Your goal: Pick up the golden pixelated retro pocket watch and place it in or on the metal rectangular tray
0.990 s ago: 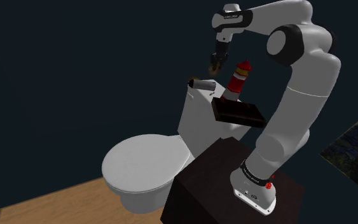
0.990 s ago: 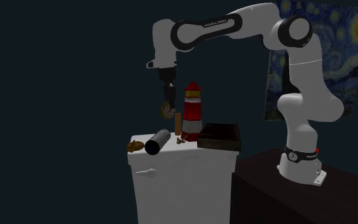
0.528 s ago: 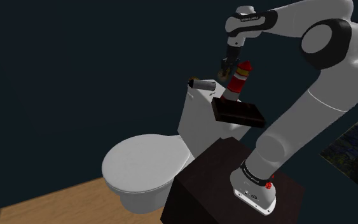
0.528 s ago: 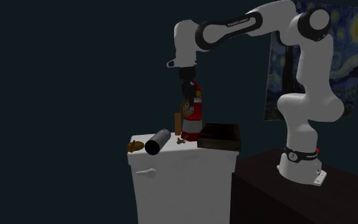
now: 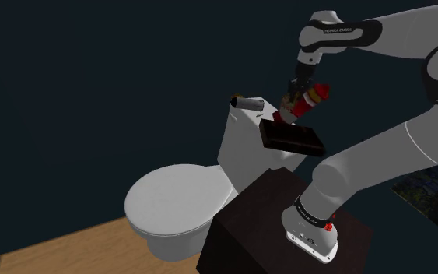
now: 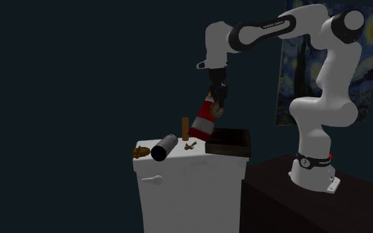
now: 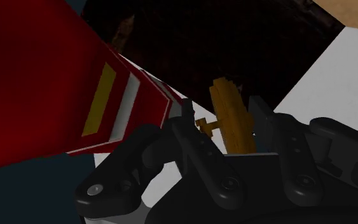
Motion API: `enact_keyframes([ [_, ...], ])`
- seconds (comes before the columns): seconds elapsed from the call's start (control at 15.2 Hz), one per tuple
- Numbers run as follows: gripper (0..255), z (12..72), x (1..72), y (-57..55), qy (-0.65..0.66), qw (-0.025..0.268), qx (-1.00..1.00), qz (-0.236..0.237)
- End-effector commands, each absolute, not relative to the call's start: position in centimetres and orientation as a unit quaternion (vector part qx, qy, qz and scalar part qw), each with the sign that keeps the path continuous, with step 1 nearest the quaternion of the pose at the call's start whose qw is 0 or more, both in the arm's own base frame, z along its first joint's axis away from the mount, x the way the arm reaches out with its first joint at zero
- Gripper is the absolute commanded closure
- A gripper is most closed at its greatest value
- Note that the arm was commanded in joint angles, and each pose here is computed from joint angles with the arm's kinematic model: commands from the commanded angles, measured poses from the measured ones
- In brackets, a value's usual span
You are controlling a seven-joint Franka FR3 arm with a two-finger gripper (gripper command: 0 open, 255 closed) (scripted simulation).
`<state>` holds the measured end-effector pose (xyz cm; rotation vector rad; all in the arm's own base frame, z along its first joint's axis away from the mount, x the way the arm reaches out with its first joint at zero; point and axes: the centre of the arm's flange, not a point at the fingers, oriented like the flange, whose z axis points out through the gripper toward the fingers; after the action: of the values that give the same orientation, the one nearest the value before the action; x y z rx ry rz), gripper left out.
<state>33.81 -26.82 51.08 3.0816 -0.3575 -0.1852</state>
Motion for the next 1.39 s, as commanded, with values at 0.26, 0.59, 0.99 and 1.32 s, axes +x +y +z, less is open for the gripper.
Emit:
enact_keyframes([
  [0.26, 255, 51.2, 26.0, -25.0, -0.115, 0.017, 0.991, -0.06],
  [0.59, 255, 48.6, 26.0, -25.0, -0.115, 0.017, 0.991, -0.06],
  [0.99, 255, 45.4, 26.0, -25.0, -0.115, 0.017, 0.991, -0.06],
  [1.32, 255, 42.8, 26.0, -25.0, -0.115, 0.017, 0.991, -0.06],
])
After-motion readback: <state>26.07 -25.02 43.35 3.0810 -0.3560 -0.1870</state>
